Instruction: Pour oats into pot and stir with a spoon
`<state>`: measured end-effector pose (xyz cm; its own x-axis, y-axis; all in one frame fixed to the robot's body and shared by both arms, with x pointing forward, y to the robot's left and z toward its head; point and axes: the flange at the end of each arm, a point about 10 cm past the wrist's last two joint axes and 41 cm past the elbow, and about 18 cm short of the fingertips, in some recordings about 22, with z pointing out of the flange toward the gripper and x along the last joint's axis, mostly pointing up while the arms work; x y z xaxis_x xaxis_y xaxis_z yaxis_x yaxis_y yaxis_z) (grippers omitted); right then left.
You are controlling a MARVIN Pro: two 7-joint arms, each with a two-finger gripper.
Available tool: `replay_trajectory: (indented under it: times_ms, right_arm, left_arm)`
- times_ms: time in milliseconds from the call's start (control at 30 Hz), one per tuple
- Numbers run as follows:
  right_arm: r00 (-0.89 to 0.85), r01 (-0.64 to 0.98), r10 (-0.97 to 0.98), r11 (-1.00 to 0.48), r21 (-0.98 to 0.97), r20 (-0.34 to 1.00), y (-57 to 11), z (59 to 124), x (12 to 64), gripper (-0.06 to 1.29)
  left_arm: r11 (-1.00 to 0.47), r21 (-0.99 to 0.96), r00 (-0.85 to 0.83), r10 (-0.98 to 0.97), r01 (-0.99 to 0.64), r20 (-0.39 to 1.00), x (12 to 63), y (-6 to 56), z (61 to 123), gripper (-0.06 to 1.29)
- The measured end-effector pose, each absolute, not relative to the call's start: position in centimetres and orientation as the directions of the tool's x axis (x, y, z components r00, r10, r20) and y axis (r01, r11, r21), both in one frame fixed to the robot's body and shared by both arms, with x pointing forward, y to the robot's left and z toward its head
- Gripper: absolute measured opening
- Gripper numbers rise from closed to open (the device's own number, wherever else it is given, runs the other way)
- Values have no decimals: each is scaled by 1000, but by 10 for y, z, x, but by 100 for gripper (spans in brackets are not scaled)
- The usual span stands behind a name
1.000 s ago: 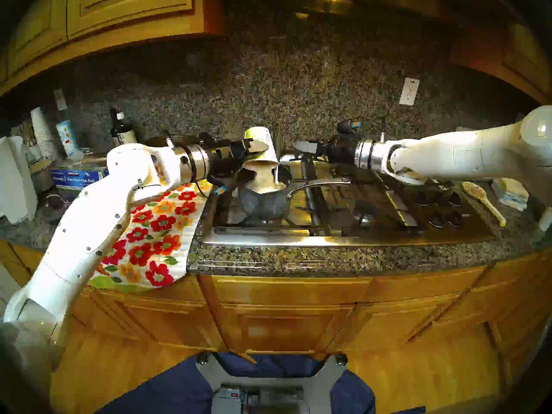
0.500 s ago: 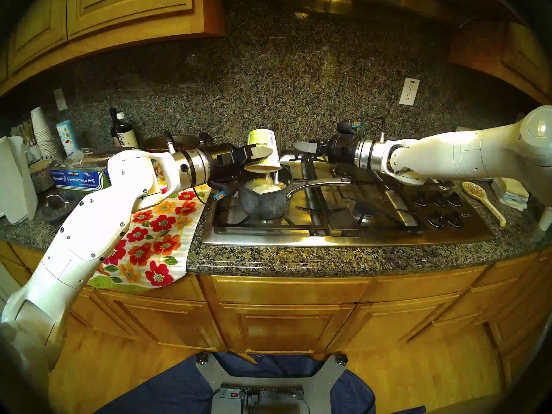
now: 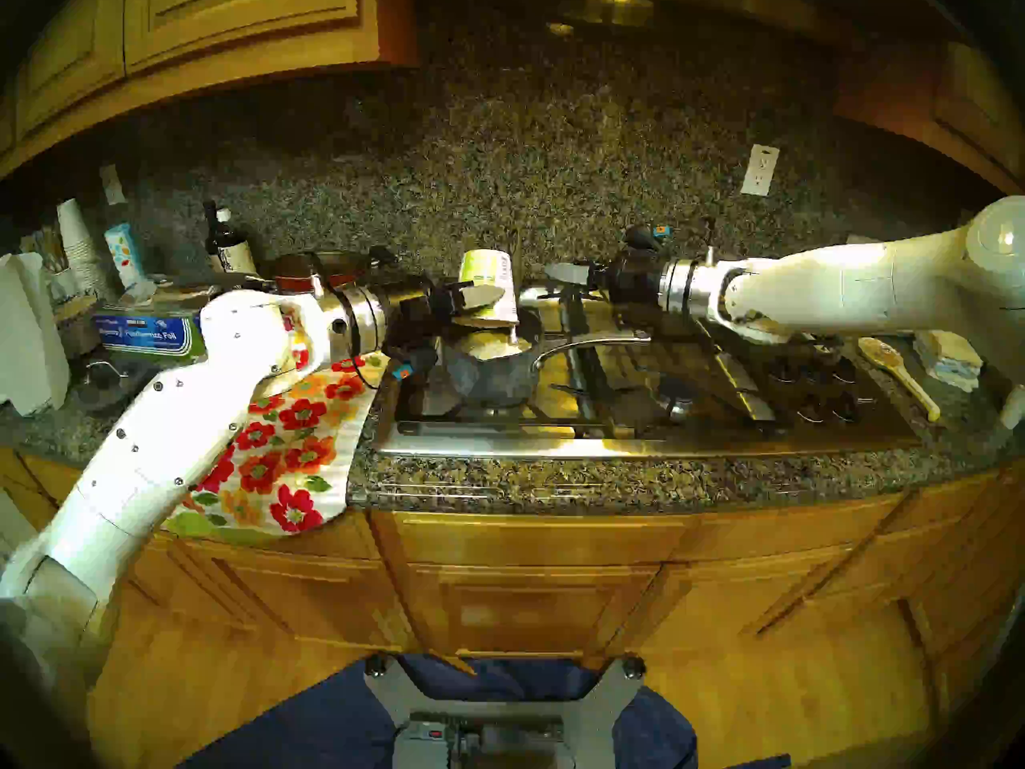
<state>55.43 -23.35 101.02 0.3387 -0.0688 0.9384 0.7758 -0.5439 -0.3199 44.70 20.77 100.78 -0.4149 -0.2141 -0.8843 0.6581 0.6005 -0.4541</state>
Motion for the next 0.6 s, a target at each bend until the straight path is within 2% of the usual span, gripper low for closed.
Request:
replay_trajectory:
  times_ms: [433, 600]
  right_arm:
    - [339, 776, -69, -544, -320, 938, -234, 1010, 554, 124]
    - [339, 776, -69, -544, -320, 938, -234, 1010, 554, 124]
  left_arm:
    - [575, -423, -368, -218, 700, -904, 451, 204, 1013, 73]
    - [554, -468, -394, -256, 689, -883, 451, 204, 1016, 73]
